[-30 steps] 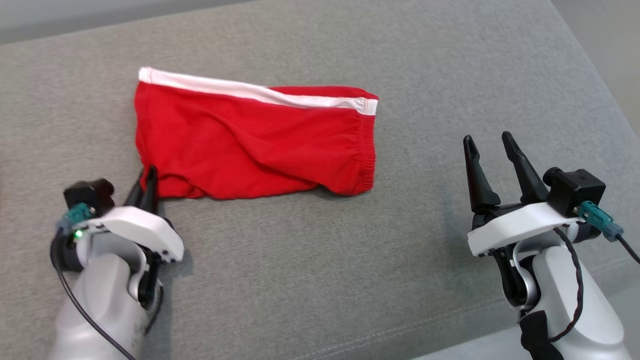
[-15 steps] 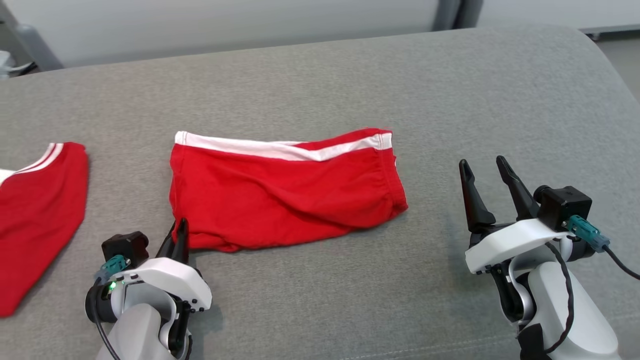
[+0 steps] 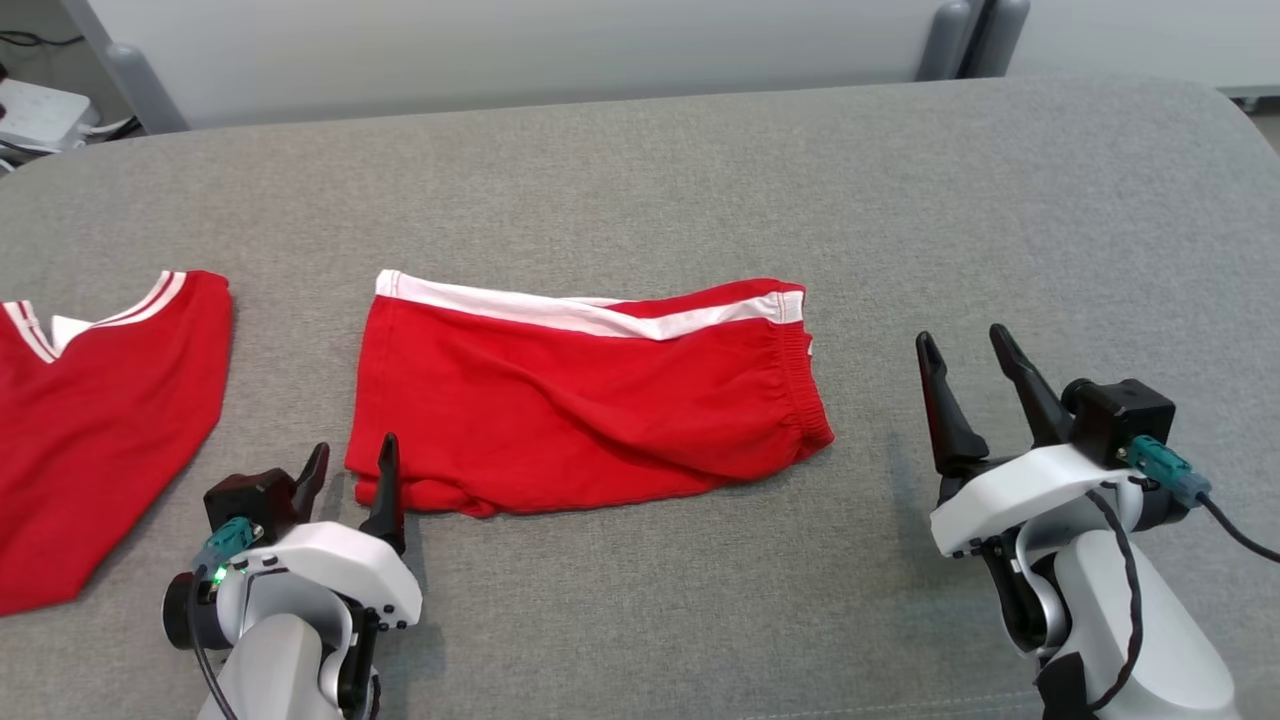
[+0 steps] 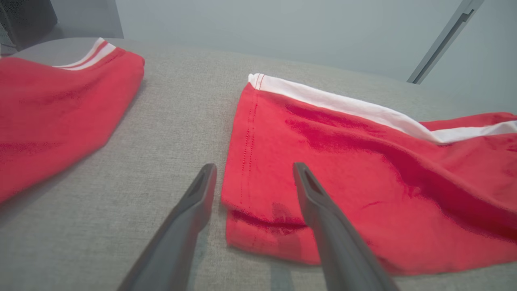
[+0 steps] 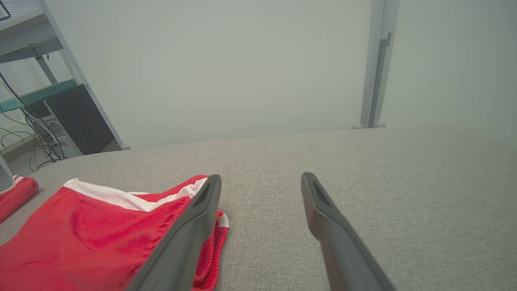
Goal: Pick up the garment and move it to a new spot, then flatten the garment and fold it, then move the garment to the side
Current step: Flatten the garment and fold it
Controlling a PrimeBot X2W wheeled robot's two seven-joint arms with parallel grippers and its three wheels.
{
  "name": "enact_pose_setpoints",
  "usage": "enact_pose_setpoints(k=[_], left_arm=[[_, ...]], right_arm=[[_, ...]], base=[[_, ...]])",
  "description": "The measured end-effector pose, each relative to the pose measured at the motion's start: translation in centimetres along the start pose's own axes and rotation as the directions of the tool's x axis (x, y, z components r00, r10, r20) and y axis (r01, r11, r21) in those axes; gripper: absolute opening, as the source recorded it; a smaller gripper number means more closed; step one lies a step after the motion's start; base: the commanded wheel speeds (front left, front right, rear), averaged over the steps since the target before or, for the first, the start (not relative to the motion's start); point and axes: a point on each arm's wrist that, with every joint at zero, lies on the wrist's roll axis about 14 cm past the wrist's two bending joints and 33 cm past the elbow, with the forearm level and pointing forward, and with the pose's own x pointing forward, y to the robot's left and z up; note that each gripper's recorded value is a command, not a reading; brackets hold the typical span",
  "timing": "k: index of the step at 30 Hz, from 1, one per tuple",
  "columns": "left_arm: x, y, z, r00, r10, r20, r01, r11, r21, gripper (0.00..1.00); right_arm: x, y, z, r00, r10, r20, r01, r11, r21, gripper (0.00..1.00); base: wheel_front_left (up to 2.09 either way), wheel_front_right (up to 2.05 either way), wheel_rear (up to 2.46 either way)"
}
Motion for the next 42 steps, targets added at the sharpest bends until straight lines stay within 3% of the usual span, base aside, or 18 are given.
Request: enact_pose_setpoints(k=[11, 17, 25, 32, 42], left_arm=[[-3.6, 2.1, 3.2, 0.989, 0.034, 0.143, -0.049, 0.993, 0.106, 1.00], [-5.8, 3.5, 4.1, 0.979, 0.069, 0.190, -0.090, 0.990, 0.104, 1.00], [-8.2, 5.5, 2.4, 0.977, 0.132, 0.165, -0.147, 0.986, 0.080, 1.00], [-8.9, 6.5, 2.2, 0.973, 0.164, 0.163, -0.176, 0.982, 0.065, 1.00], [-8.5, 6.4, 1.3, 0.978, 0.162, 0.135, -0.171, 0.983, 0.064, 1.00]], right_arm=[[0.5, 3.1, -0.5, 0.997, 0.080, -0.021, -0.080, 0.997, 0.005, 1.00], [0.6, 4.5, -1.6, 0.992, 0.114, -0.061, -0.114, 0.993, 0.006, 1.00], [0.7, 5.4, -5.7, 0.974, 0.125, -0.188, -0.121, 0.992, 0.033, 1.00], [3.0, 6.4, -6.5, 0.966, 0.142, -0.214, -0.137, 0.990, 0.040, 1.00], [2.9, 4.3, -10.5, 0.941, 0.074, -0.329, -0.060, 0.997, 0.053, 1.00]], base=[[0.00, 0.00, 0.00], [0.00, 0.00, 0.00], [0.00, 0.00, 0.00], [0.00, 0.00, 0.00], [0.00, 0.00, 0.00]])
